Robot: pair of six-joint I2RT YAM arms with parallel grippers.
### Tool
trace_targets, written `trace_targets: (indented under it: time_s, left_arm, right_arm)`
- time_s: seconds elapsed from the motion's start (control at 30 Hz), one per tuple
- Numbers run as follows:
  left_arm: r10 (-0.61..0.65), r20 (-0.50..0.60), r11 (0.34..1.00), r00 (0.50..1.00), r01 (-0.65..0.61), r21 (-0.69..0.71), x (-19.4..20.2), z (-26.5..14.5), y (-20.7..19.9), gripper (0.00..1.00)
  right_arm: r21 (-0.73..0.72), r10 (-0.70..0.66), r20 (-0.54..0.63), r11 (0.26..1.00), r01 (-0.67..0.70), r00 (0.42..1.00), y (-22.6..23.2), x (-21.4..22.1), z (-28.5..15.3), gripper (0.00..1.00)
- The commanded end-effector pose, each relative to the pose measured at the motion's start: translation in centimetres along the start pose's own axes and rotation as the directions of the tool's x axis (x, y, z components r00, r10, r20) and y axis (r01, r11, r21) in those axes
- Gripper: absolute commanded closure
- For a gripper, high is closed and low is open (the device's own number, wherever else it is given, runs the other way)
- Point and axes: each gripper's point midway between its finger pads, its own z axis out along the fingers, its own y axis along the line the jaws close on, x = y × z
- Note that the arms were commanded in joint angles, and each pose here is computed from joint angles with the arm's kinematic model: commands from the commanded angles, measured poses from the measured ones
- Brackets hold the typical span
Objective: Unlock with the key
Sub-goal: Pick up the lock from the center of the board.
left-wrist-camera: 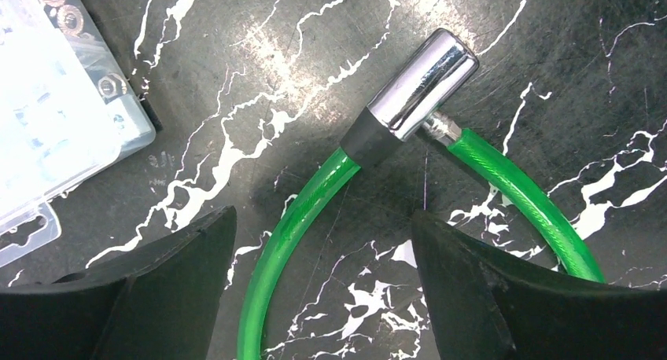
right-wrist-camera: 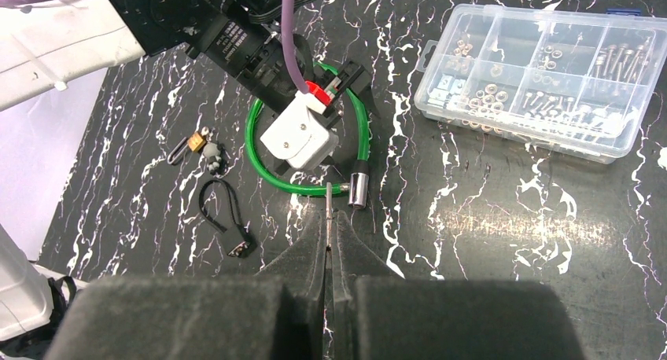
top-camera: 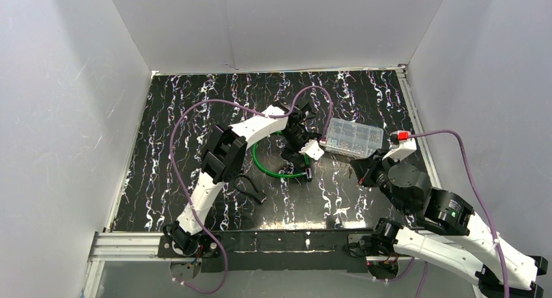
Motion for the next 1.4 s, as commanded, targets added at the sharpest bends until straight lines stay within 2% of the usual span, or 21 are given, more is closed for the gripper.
trace_targets:
  time_s: [0.0,0.23,0.37,0.43,0.47,0.5,0.53,0.57,0.6,0.63,0.67,0.7,0.73,0.77,0.8,0.87,0.9,0.93,1.03,1.17,1.37]
  left_arm:
    - [0.003,0.029,0.999,1.000,-0.004,0.037,-0.5,0.9,-0.5,0.24]
    - [-0.002,0.022,0.996,1.000,0.000,0.093,-0.1,2.0,-1.6,0.41]
    - [-0.008,0.027,0.993,1.000,0.005,0.114,-0.4,1.9,-2.6,0.65]
    - [0.000,0.026,0.994,1.000,-0.003,0.112,-0.6,1.8,-2.9,0.83]
    - [0.002,0.026,0.994,1.000,-0.005,0.111,-0.6,1.8,-3.0,0.88]
    - [0.004,0.026,0.993,1.000,-0.007,0.114,-0.7,1.8,-3.2,0.98]
    - [0.006,0.026,0.993,1.000,-0.009,0.114,-0.8,1.7,-3.2,1.00]
    - [0.008,0.022,0.994,1.000,-0.010,0.111,-0.7,1.8,-3.2,1.00]
    - [0.000,0.018,0.995,1.000,-0.002,0.105,-0.7,1.9,-3.0,0.88]
    - [0.000,0.015,0.995,1.000,-0.002,0.100,-0.7,1.9,-2.9,0.81]
    - [-0.003,0.013,0.996,1.000,0.002,0.091,-0.6,2.0,-2.7,0.69]
    - [0.002,0.012,0.997,1.000,-0.003,0.081,-0.5,2.1,-2.6,0.51]
    - [0.012,0.019,0.997,1.000,-0.014,0.070,-0.4,2.4,-2.7,0.47]
    - [0.023,0.023,0.997,0.999,-0.024,0.073,-0.5,2.7,-2.9,0.46]
    - [0.047,0.022,0.995,0.999,-0.049,0.084,-0.5,3.1,-3.3,0.48]
    - [0.081,0.020,0.992,0.996,-0.083,0.095,-0.9,3.8,-3.4,0.66]
    - [0.119,0.009,0.990,0.993,-0.119,0.078,-1.4,3.7,-2.8,0.94]
    - [0.123,0.004,0.991,0.992,-0.123,0.046,-2.0,2.9,-2.0,1.00]
    - [0.144,-0.001,0.981,0.990,-0.143,-0.132,-4.6,-3.5,0.4,1.00]
    - [0.196,-0.010,0.922,0.981,-0.188,-0.339,-8.5,-11.4,2.0,1.00]
    - [0.279,-0.068,0.777,0.958,-0.267,-0.570,-15.1,-22.6,-0.3,1.00]
  right_arm:
    - [-0.024,0.037,0.057,0.999,-0.035,0.998,0.8,-2.1,-0.5,0.99]
    - [-0.022,0.038,0.059,0.999,-0.037,0.997,0.7,-2.3,-0.6,0.99]
    - [-0.023,0.036,0.060,0.999,-0.034,0.998,0.8,-2.4,-0.6,0.99]
    - [-0.029,0.031,0.056,0.999,-0.030,0.998,1.0,-2.4,-0.5,0.99]
    - [-0.029,0.028,0.053,0.999,-0.026,0.998,1.1,-2.3,-0.5,0.99]
    - [-0.029,0.025,0.052,0.999,-0.024,0.998,1.2,-2.3,-0.4,0.99]
    - [-0.028,0.024,0.051,0.999,-0.023,0.998,1.2,-2.3,-0.4,0.99]
    - [-0.024,0.022,0.050,0.999,-0.021,0.999,1.1,-2.3,-0.3,0.99]
    - [-0.027,0.029,0.053,0.999,-0.027,0.998,1.1,-2.3,-0.4,0.99]
    - [-0.029,0.032,0.055,0.999,-0.031,0.998,1.2,-2.3,-0.3,0.99]
    - [-0.029,0.034,0.055,0.999,-0.032,0.998,1.2,-2.4,-0.4,0.99]
    - [-0.026,0.028,0.052,0.999,-0.026,0.998,1.2,-2.5,-0.4,0.99]
    - [-0.024,0.025,0.053,0.999,-0.024,0.998,1.1,-2.6,-0.5,0.99]
    - [-0.022,0.027,0.057,0.999,-0.026,0.998,1.0,-2.6,-0.6,0.99]
    - [-0.020,0.030,0.060,0.999,-0.029,0.998,0.9,-2.6,-0.6,0.99]
    - [-0.018,0.033,0.060,0.999,-0.032,0.998,0.8,-2.7,-0.8,0.99]
    - [-0.021,0.039,0.065,0.999,-0.038,0.997,0.8,-2.8,-0.9,0.99]
    - [-0.028,0.036,0.067,0.999,-0.034,0.997,1.0,-3.1,-1.0,0.99]
    - [-0.051,0.030,0.071,0.998,-0.026,0.997,2.1,-4.5,-1.5,0.99]
    - [-0.086,0.024,0.099,0.996,-0.016,0.995,3.0,-6.1,-2.1,0.99]
    - [-0.141,-0.019,0.122,0.989,0.036,0.992,5.2,-9.2,-3.3,0.99]
